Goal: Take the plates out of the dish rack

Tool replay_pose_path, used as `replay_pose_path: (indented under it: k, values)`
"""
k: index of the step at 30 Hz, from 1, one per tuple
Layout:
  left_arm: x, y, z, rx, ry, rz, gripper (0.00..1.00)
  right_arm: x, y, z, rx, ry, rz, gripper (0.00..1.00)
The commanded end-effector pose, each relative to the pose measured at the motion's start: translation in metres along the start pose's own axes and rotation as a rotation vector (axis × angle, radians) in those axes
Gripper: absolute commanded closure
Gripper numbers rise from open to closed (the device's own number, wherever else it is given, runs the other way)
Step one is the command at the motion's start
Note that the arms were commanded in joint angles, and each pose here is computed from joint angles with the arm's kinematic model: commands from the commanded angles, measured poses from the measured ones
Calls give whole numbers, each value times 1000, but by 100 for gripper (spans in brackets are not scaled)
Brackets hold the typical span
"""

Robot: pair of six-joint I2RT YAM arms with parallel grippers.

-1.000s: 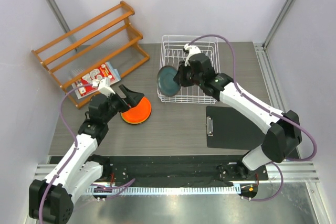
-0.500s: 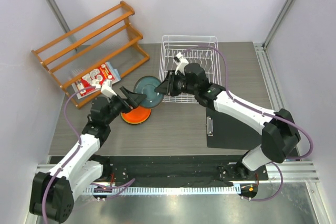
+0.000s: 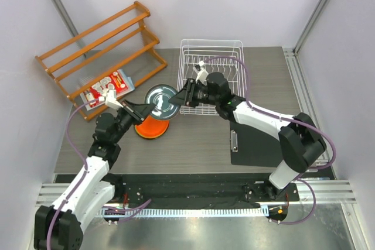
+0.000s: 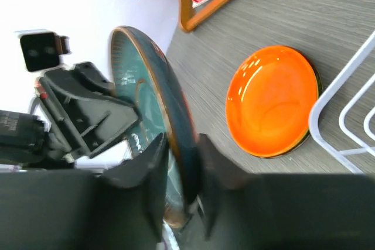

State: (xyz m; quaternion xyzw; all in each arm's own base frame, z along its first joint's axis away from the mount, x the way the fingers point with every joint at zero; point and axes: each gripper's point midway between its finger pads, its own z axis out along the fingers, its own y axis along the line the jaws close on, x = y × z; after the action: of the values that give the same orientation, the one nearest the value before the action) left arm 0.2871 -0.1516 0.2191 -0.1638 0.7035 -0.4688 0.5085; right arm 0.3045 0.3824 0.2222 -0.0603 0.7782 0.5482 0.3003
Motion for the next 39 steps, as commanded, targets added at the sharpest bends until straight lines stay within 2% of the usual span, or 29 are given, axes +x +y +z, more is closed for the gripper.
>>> replay_pose_path:
  k: [1,2,4,6,10,14,22,32,34,35,37,38,39]
  values:
    - [-5,16,-11,-88,-47,143,100,0,47,1,-75,29,-160,54]
    - [-7,17,-17,-107,-51,167,100,-11,40,0,-10,-17,-185,47]
    - [-13,21,-22,-153,-73,186,100,-23,22,-10,99,-46,-243,43]
    - [-16,25,-30,-189,-86,201,100,-45,11,-22,204,-124,-290,41]
    - [-27,43,-41,-287,-159,225,100,-66,-16,-52,395,-165,-386,38]
    - [-23,62,-47,-358,-146,253,100,-91,-26,-80,483,-241,-416,35]
    - [-9,97,-39,-446,-123,230,100,-106,-42,-108,528,-283,-389,35]
    - [6,121,-29,-483,-86,203,100,-92,-63,-106,539,-229,-357,35]
    - [7,124,-30,-494,-84,205,91,-91,-68,-106,548,-223,-355,35]
    - [8,126,-31,-503,-82,205,78,-90,-69,-105,549,-216,-357,35]
    - [9,128,-33,-510,-82,207,66,-91,-71,-106,554,-218,-360,35]
    - [9,130,-34,-518,-78,206,49,-92,-71,-106,552,-218,-358,35]
    - [9,130,-35,-521,-80,208,47,-92,-72,-106,553,-217,-357,35]
